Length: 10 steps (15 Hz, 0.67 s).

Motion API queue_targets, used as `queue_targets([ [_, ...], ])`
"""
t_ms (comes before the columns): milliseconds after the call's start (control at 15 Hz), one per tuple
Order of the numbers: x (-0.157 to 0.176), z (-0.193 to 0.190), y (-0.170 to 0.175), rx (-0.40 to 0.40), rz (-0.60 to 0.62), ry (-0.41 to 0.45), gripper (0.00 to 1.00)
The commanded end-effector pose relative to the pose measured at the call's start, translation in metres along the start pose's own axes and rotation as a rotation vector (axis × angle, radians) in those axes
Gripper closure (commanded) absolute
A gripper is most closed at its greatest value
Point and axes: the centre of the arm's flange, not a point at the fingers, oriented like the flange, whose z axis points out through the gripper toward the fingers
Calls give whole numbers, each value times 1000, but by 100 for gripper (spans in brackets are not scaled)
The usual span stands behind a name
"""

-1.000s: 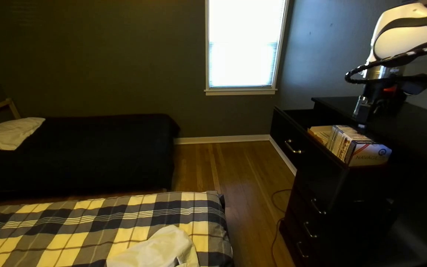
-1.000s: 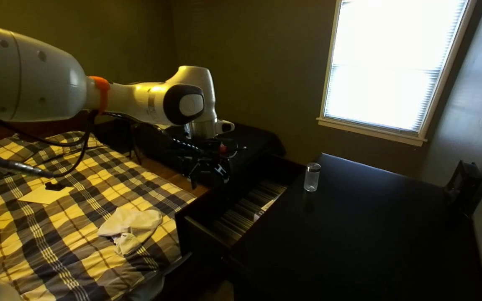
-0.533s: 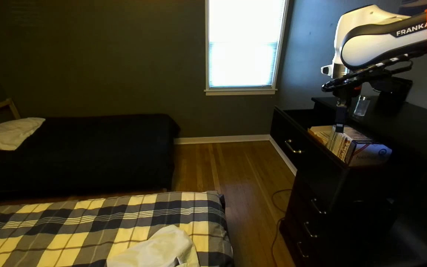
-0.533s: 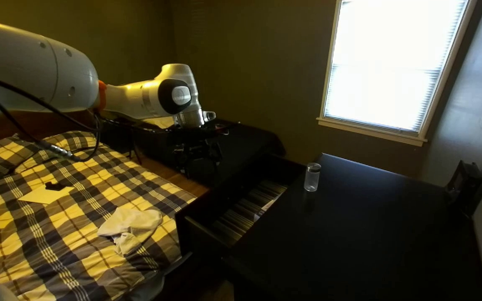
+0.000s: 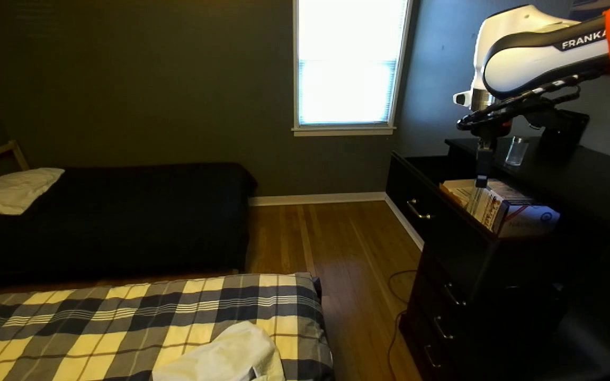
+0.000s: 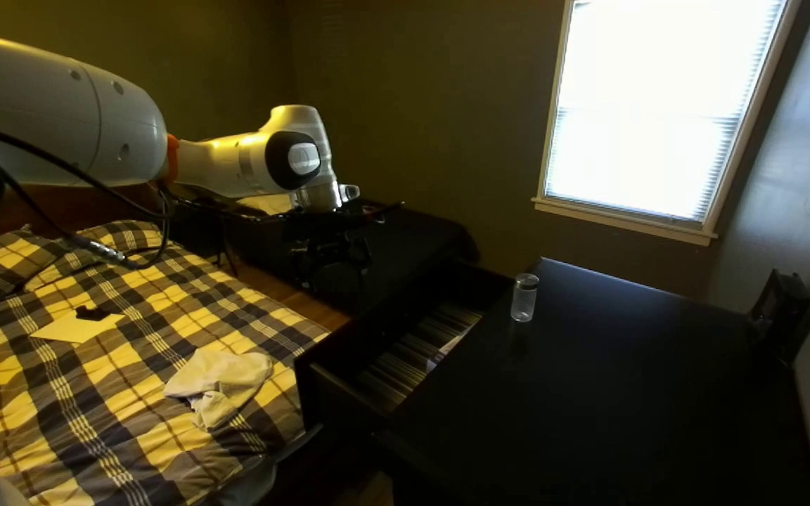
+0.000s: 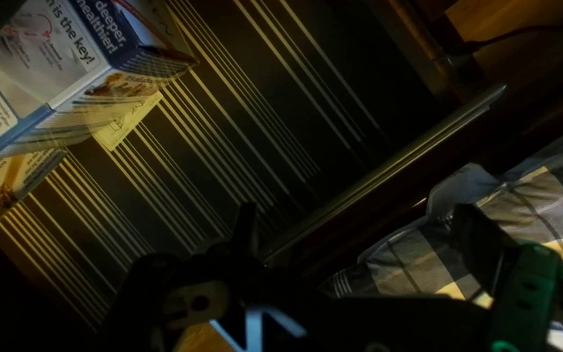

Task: Close the top drawer

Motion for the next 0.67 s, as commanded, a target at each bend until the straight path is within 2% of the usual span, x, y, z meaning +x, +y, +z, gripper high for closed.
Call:
queue_targets([
  [0, 22, 12, 1, 42, -141, 36, 0],
  [200, 29, 26, 7, 51, -299, 99, 0],
  [467, 37, 34, 14, -10, -507, 164, 0],
  [600, 40, 42, 16, -42, -574, 167, 0],
])
